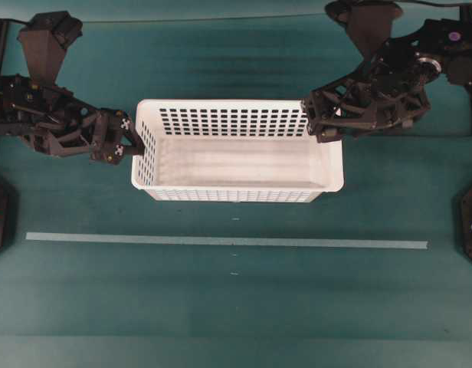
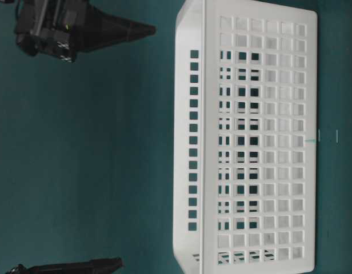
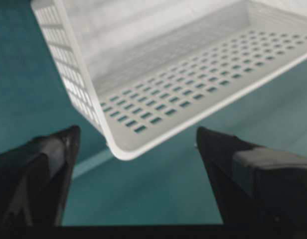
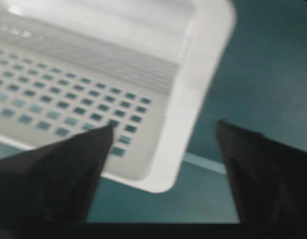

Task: Lift the white basket with both hands.
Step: 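Lower both grippers onto the basket's end rims and close them, then raise the basket with both grippers and shift it toward the front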

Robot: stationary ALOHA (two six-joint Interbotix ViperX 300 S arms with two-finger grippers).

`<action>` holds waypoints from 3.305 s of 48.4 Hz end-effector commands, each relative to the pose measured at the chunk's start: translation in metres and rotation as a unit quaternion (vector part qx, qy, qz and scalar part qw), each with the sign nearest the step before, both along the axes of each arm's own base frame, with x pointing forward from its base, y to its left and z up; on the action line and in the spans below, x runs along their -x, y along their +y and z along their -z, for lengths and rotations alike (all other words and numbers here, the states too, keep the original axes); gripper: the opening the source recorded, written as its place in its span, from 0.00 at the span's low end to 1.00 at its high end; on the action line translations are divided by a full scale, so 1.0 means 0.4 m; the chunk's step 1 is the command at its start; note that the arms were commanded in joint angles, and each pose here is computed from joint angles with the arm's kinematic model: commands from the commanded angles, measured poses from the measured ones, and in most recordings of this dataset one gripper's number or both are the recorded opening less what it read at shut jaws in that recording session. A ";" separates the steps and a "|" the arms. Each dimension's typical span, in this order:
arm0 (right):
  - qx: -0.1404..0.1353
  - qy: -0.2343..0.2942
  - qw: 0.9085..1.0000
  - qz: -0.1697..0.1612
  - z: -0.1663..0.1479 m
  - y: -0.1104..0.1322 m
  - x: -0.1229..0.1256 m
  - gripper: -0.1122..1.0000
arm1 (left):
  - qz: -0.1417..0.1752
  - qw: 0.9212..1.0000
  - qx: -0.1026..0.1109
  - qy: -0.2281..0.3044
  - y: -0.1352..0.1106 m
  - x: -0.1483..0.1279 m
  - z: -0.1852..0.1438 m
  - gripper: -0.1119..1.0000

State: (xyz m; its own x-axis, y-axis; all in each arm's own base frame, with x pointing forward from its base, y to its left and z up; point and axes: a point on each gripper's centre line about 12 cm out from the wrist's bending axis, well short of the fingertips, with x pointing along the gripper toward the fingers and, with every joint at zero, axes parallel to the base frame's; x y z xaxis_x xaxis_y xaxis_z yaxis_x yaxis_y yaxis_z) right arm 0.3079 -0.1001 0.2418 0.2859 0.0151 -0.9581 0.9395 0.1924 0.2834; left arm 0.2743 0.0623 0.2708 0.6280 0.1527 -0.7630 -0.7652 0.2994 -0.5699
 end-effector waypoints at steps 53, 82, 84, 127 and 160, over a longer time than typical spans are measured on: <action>-0.007 0.016 0.994 0.109 0.229 0.005 -0.013 0.97 | -0.027 0.993 0.029 0.110 0.065 -0.105 0.234 0.93; -0.012 0.011 0.991 0.134 0.230 0.004 -0.017 0.64 | -0.026 0.995 0.025 0.096 0.068 -0.117 0.234 0.68; -0.013 0.011 0.991 0.136 0.230 0.004 -0.017 0.54 | -0.026 0.995 0.025 0.095 0.068 -0.118 0.235 0.57; -0.006 -0.028 0.991 0.133 0.167 0.003 -0.033 0.26 | -0.027 0.998 0.017 0.061 0.065 -0.112 0.165 0.12; -0.013 -0.008 0.995 0.099 0.158 0.071 -0.033 0.26 | -0.031 0.997 0.049 0.055 -0.010 -0.100 0.143 0.12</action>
